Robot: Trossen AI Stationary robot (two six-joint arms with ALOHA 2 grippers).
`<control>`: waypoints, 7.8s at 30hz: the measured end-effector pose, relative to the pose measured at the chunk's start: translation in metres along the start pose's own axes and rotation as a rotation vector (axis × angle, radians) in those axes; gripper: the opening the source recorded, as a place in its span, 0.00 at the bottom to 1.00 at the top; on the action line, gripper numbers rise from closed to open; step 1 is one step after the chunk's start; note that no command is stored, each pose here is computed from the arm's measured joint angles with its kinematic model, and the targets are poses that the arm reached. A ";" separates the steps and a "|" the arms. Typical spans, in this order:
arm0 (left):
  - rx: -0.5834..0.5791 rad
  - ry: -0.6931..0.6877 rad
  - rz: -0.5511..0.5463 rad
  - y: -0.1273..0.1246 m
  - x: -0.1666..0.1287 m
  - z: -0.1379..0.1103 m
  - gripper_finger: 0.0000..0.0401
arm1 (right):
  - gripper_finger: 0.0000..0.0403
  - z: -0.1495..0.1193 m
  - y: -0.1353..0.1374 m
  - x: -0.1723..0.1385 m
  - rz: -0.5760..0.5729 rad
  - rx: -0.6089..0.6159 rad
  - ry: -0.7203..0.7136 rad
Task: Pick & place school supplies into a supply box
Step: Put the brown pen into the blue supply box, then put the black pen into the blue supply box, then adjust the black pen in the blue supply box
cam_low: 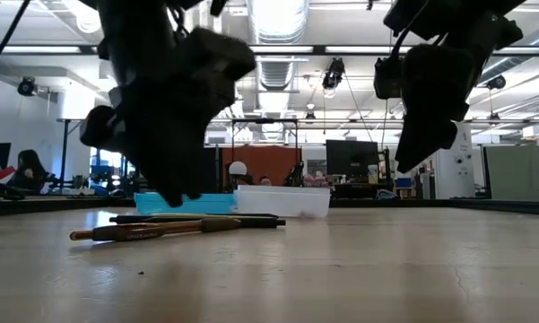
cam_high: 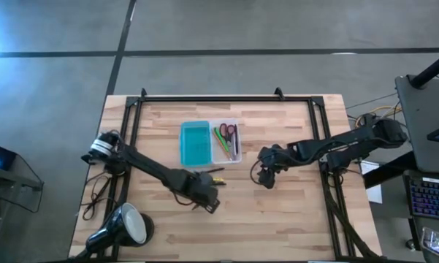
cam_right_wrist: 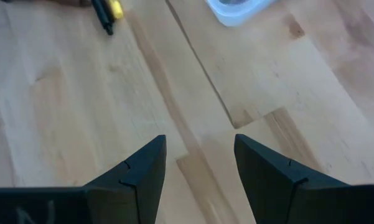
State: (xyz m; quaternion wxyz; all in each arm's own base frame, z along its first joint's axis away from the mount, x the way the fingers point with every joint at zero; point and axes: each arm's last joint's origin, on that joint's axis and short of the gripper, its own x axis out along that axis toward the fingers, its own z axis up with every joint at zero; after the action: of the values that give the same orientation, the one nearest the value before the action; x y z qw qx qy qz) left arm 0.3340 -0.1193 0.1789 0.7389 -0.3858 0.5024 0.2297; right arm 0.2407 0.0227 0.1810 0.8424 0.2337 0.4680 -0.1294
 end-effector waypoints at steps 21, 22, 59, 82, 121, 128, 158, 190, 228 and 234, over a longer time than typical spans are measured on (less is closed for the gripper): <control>0.171 0.063 0.147 -0.021 0.020 0.028 0.03 | 0.45 0.004 0.000 -0.016 -0.024 0.008 -0.103; 0.153 0.037 0.115 -0.023 0.009 0.034 0.02 | 0.45 0.004 0.000 -0.019 -0.032 0.011 -0.119; -0.072 -0.392 -0.025 0.067 -0.125 0.050 0.28 | 0.45 0.051 0.061 0.038 0.164 -0.468 -0.175; 0.008 -0.379 0.039 0.118 -0.100 0.010 0.29 | 0.30 0.139 0.081 0.132 -0.029 -0.692 0.112; 0.065 -0.438 0.026 0.121 -0.104 0.010 0.29 | 0.10 0.176 0.018 0.049 -0.115 0.377 -0.091; 0.235 -0.331 0.037 0.117 -0.090 0.008 0.29 | 0.34 0.166 0.003 0.057 -0.173 0.338 0.029; 0.739 0.022 0.069 0.082 0.002 -0.001 0.03 | 0.50 0.068 0.049 -0.036 -0.315 0.051 -0.129; -0.104 -0.212 -0.206 0.105 -0.016 0.150 0.23 | 0.50 0.038 0.023 -0.041 -0.352 0.216 -0.217; 0.349 -0.027 0.098 0.050 -0.003 0.206 0.04 | 0.50 0.032 0.017 -0.036 -0.390 0.218 -0.214; 0.124 -0.255 0.123 0.051 -0.021 0.223 0.04 | 0.50 0.033 0.016 -0.036 -0.425 0.238 -0.253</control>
State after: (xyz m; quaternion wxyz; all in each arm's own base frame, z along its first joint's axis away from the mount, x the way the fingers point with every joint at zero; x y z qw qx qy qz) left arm 0.4152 0.0906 0.2252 0.8036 -0.2757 0.4405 0.2903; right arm 0.2525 0.0196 0.2312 0.8149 0.2095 0.3789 -0.3853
